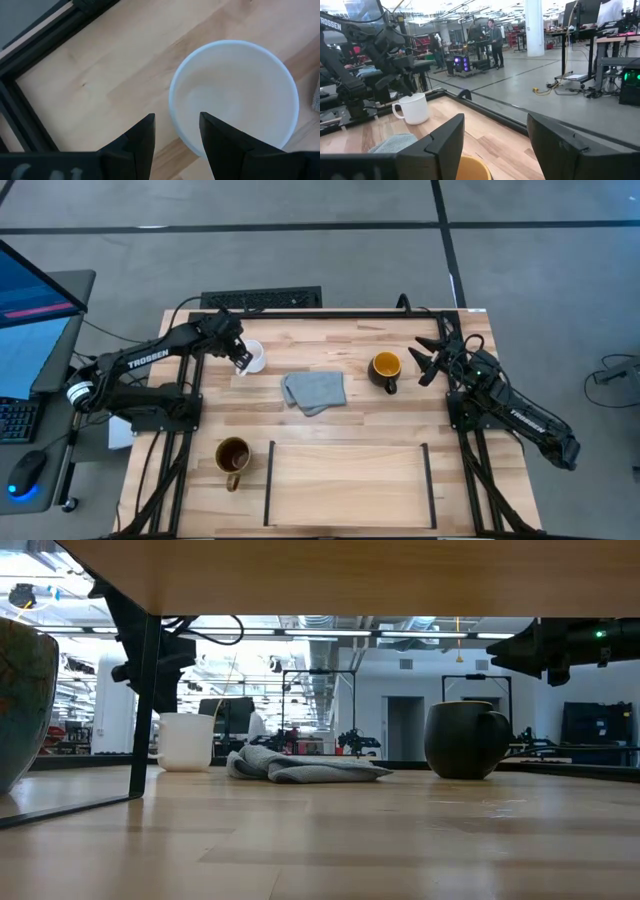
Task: Stack small to large cups/mugs on shelf
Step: Put the white mug on the shelf
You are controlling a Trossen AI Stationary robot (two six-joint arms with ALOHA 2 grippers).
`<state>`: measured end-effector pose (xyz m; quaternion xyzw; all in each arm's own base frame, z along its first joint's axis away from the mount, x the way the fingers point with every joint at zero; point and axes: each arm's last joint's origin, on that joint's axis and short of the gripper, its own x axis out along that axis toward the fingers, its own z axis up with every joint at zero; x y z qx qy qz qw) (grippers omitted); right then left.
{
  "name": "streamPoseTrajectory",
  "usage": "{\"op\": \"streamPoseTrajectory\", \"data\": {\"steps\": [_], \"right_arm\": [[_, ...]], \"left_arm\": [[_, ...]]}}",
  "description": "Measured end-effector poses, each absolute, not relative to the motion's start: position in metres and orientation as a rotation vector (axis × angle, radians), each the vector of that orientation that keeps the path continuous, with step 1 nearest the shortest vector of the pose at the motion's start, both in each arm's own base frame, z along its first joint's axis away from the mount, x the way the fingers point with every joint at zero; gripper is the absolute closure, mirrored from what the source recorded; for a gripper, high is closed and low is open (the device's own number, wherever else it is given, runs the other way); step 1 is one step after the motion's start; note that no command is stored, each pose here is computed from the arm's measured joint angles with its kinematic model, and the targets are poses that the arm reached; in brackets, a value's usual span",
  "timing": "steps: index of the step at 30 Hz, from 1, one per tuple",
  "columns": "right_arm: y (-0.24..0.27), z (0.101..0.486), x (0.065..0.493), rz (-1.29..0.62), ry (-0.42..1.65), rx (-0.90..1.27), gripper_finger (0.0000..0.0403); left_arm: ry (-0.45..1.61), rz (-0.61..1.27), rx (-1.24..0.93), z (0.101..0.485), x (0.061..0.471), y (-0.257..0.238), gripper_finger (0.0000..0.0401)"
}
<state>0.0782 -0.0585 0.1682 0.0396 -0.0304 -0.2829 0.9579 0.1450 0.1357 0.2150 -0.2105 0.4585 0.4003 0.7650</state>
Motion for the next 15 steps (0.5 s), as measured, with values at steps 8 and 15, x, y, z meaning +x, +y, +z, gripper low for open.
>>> {"op": "streamPoseTrajectory", "data": {"steps": [8, 15], "right_arm": [[-0.0585, 0.1682, 0.0782, -0.574, -0.061, 0.078, 0.0163], [-0.0585, 0.1682, 0.0782, -0.574, -0.060, 0.077, 0.0163]], "left_arm": [[1.005, 0.874, -0.469, 0.2142, 0.1443, 0.1350, 0.0255], [1.018, 0.852, -0.444, 0.2141, 0.1444, 0.1349, 0.0255]]}}
